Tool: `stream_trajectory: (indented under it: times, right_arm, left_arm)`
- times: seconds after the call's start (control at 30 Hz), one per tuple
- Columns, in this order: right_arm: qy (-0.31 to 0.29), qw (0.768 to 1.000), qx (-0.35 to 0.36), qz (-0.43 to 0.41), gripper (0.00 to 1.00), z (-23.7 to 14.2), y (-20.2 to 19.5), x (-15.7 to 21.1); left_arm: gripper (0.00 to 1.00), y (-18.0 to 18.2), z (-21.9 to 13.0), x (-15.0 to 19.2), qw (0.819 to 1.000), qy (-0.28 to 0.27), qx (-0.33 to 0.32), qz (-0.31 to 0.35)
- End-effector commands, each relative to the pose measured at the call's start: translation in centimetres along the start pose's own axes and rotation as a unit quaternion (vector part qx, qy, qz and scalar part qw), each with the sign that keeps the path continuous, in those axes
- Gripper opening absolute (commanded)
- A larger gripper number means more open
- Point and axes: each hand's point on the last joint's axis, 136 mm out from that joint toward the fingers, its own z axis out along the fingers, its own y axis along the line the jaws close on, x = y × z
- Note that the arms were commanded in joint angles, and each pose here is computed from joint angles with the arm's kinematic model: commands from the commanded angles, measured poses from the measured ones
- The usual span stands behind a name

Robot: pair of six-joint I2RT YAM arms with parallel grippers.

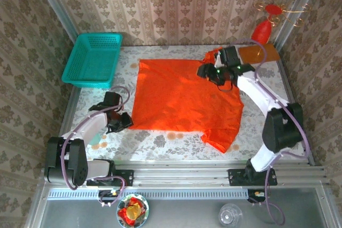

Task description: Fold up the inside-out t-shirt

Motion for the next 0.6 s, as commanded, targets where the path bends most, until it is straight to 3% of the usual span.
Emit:
stream_trajectory:
  times: [0.0,0.43,0.57]
  right_arm:
    - [-0.011,1.0,0.023,0.005,0.62,-1.9,-2.0,2.7]
    - [-0.016,0.997,0.07,0.016,0.63,-8.4,-6.0,9.3]
    - [-0.008,0.996,0.089,0.025,0.62,-9.1,-7.6,11.2]
  left_arm:
    - [0.29,0.9,-0.2,0.7,1.0,0.004,-0.018,-0.007]
    - [0.31,1.3,1.6,1.3,0.999,0.011,-0.046,0.014]
    - [0.26,1.2,2.4,1.7,0.998,0.025,-0.054,0.021]
